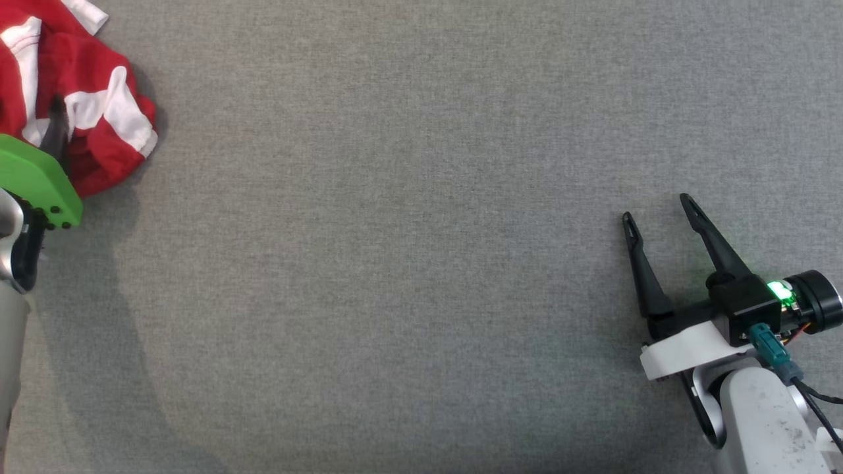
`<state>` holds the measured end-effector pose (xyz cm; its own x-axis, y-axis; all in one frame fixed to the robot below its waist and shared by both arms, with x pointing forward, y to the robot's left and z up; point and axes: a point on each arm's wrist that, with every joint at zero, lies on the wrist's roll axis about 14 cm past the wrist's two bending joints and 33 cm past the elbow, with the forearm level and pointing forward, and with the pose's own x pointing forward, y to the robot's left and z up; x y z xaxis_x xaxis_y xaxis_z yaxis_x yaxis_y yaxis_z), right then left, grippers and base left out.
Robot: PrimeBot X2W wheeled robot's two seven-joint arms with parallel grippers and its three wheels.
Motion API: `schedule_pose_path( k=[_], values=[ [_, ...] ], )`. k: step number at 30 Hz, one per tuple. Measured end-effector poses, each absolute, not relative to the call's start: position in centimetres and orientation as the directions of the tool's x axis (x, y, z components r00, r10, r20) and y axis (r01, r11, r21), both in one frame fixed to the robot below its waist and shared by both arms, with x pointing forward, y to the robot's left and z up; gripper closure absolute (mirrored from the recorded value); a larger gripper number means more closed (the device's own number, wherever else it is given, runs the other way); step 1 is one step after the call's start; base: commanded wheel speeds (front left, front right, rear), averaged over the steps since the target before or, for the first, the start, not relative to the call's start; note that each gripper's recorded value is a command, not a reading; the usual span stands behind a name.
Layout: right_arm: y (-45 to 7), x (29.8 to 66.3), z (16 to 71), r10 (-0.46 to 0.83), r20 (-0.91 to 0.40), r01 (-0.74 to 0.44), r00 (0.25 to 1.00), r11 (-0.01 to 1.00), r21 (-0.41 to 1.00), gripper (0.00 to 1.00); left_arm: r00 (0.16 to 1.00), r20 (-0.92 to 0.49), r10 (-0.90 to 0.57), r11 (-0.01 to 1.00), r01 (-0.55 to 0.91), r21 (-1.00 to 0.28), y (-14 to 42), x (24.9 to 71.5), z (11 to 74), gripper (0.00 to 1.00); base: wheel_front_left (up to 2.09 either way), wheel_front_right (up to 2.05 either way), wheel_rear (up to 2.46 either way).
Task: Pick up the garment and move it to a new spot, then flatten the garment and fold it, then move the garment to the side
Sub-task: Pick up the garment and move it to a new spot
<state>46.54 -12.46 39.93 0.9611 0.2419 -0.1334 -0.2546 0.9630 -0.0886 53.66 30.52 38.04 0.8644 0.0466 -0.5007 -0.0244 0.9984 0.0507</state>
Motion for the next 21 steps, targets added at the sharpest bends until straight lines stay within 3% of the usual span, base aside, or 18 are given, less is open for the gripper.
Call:
schedule_pose_path(
  k=[3, 4, 5, 6, 7, 17, 21],
  values=[
    [-12.7, 46.5, 39.5, 0.235, -0.145, -0.249, 0.961, 0.964, -0.089, 0.0, 0.867, -0.491, 0.08, 0.996, -0.053, 0.07, 31.3, 54.1, 37.7, 0.04, 0.0, 0.0, 0.0],
    [-12.8, 46.5, 39.4, 0.235, -0.147, -0.249, 0.961, 0.964, -0.089, 0.0, 0.868, -0.488, 0.089, 0.995, -0.061, 0.073, 31.5, 54.1, 37.7, 0.16, 0.0, 0.0, 0.0],
    [-12.7, 46.5, 39.4, 0.235, -0.147, -0.249, 0.961, 0.964, -0.088, 0.0, 0.87, -0.484, 0.096, 0.995, -0.067, 0.076, 31.7, 54.2, 37.7, 0.57, 0.0, 0.0, 0.0],
    [-12.7, 46.5, 39.4, 0.235, -0.146, -0.25, 0.961, 0.964, -0.088, 0.0, 0.873, -0.477, 0.102, 0.994, -0.072, 0.08, 31.8, 54.2, 37.9, 0.71, 0.0, 0.0, 0.0],
    [-12.7, 46.5, 39.4, 0.236, -0.145, -0.25, 0.961, 0.964, -0.088, 0.0, 0.877, -0.469, 0.105, 0.994, -0.076, 0.082, 31.9, 54.3, 38.1, 1.0, 0.0, 0.0, 0.0],
    [-11.7, 46.3, 41.0, 0.259, -0.113, -0.268, 0.959, 0.961, -0.065, 0.0, 0.937, -0.336, 0.1, 0.995, -0.089, 0.047, 31.8, 54.7, 42.2, 1.0, 0.0, 0.0, 0.0],
    [-11.5, 45.9, 42.8, 0.261, -0.076, -0.265, 0.962, 0.963, -0.054, 0.0, 0.971, -0.229, 0.062, 0.998, -0.053, 0.046, 31.1, 55.0, 46.7, 1.0, 0.0, 0.0, 0.0]
  ],
)
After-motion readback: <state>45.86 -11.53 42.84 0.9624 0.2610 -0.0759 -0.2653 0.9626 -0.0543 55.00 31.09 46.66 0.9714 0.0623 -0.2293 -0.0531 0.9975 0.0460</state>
